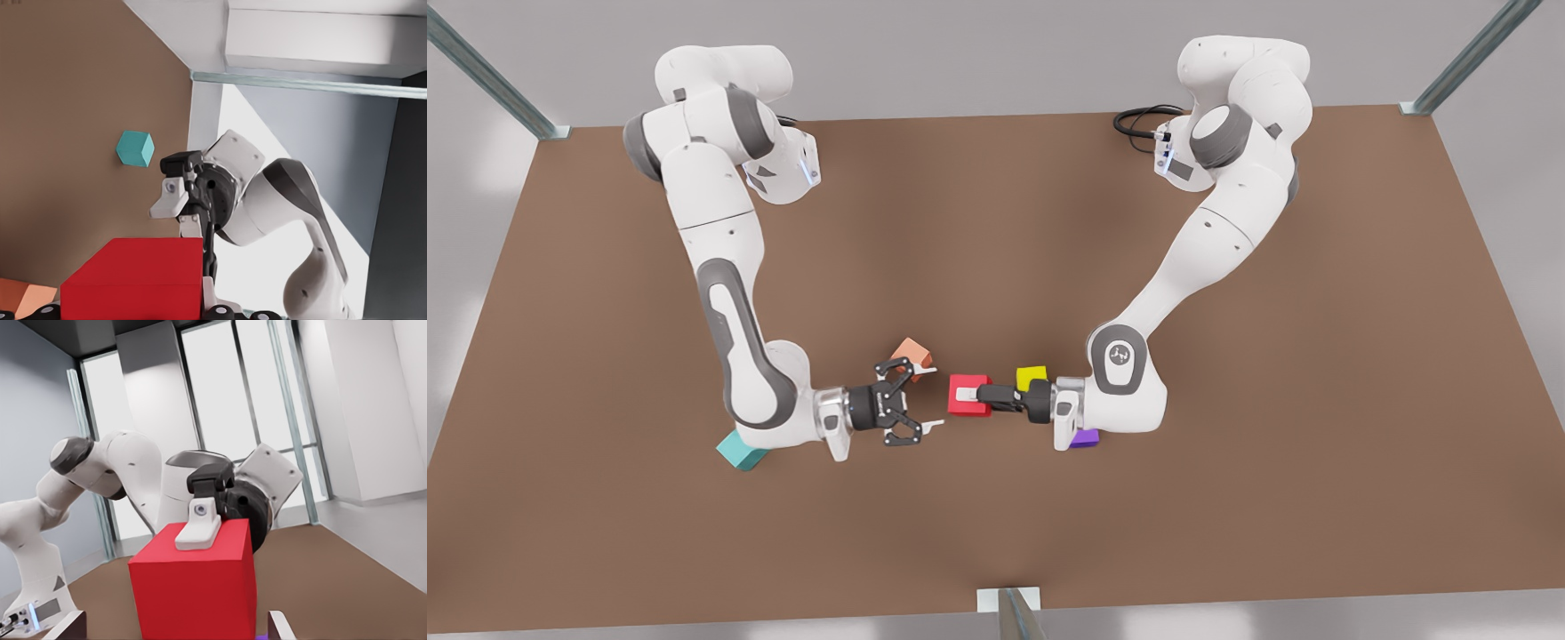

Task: Pick up red wooden cube and pass to hand red wooden cube and place in blue wooden cube

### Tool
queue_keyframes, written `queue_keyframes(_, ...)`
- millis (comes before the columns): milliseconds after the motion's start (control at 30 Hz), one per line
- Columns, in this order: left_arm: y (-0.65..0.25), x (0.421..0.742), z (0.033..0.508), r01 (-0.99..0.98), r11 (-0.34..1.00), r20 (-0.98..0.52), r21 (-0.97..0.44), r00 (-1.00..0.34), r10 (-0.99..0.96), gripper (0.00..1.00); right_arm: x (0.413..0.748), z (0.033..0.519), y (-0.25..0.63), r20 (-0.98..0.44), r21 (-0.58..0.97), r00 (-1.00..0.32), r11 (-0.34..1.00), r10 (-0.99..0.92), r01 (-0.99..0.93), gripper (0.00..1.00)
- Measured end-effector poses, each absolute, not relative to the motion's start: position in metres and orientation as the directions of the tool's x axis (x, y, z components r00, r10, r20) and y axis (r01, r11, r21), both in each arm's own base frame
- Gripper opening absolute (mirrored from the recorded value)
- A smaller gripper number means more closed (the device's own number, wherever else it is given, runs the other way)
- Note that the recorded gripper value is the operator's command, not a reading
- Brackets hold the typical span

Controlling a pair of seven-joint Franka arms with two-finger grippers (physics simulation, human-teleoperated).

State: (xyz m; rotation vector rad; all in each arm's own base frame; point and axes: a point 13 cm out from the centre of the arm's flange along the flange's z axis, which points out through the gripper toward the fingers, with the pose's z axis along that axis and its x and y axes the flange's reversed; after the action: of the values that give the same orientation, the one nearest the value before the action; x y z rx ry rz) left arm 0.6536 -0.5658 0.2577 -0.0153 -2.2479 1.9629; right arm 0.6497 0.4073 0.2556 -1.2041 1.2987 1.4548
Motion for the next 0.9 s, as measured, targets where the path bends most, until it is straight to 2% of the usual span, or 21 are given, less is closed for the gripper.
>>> queue_keyframes(833,-0.572,0.651,0.258,-0.046,0.136,0.062,-0.99,-0.991,0.116,0.55,0.64,0.248,0.456,-0.991,0.133,-0.134,-0.127,-0.007,-0.983,0.99)
queue_keyframes(867,-0.572,0.651,0.257,-0.046,0.136,0.062,-0.99,-0.991,0.116,0.55,0.641,0.248,0.456,-0.991,0.133,-0.133,-0.125,-0.008,-0.983,0.96)
queue_keyframes(900,-0.572,0.651,0.256,-0.046,0.137,0.062,-0.99,-0.991,0.116,0.55,0.641,0.248,0.456,-0.991,0.132,-0.132,-0.123,-0.008,-0.984,0.77)
